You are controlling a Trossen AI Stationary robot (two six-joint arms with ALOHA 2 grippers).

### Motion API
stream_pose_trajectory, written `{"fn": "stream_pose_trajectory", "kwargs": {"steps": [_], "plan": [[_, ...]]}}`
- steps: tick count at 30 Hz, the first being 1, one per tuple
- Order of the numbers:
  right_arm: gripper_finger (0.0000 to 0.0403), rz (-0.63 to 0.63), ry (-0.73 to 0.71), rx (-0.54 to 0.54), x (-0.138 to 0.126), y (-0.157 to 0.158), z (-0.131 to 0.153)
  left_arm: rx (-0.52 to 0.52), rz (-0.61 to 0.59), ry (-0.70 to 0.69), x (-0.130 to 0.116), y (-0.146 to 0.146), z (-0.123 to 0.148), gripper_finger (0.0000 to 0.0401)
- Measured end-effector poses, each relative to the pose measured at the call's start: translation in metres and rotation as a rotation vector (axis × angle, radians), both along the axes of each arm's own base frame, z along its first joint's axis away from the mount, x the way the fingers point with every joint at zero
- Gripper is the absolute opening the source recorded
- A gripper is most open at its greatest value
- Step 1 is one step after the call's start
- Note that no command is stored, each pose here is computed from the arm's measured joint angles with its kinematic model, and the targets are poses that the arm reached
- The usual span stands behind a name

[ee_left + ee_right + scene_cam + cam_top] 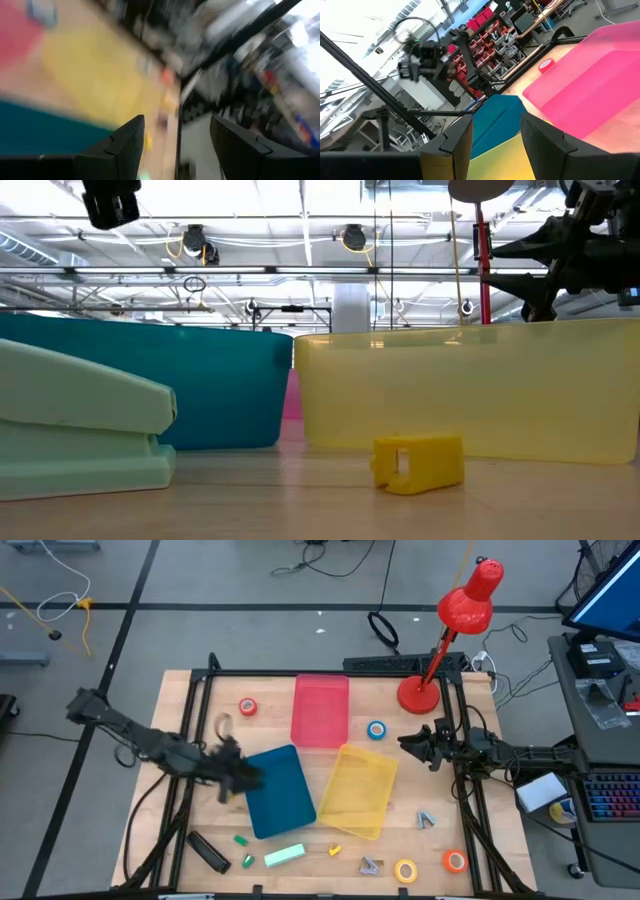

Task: Pick and place Stapler, Stapler remover, tape
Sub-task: Put the big black stapler into the red bin

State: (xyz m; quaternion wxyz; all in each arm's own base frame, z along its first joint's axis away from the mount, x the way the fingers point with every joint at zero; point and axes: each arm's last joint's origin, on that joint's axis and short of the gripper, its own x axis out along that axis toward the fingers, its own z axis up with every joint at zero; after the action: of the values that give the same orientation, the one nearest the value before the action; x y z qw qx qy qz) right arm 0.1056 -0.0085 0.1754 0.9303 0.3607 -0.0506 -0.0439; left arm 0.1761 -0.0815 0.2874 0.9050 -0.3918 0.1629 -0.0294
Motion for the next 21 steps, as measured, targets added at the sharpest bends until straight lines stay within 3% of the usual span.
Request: {"fn": "stream_pose_trajectory", "kwargs": {"steps": [5,10,14,21], "plan": [[0.0157,0.0,0.0,0.0,0.0,0.0,0.0,-0.208,-0.068,0.349,0.032,-0.036,0.004,0.0225],[0.0157,0.0,0.0,0.0,0.0,0.0,0.0,-0.41,-0.026,0.657,0.041,-0.073,0.006,0.0225],[0.0157,0.001,0.0,0.0,0.0,0.0,0.0,-0.528,0.123,0.878,0.026,-0.097,0.01,0.0225],[0.0157,0.001,0.0,0.0,0.0,0.0,0.0,-0.743,0.511,1.187,-0.028,-0.132,-0.002,0.0225]]}}
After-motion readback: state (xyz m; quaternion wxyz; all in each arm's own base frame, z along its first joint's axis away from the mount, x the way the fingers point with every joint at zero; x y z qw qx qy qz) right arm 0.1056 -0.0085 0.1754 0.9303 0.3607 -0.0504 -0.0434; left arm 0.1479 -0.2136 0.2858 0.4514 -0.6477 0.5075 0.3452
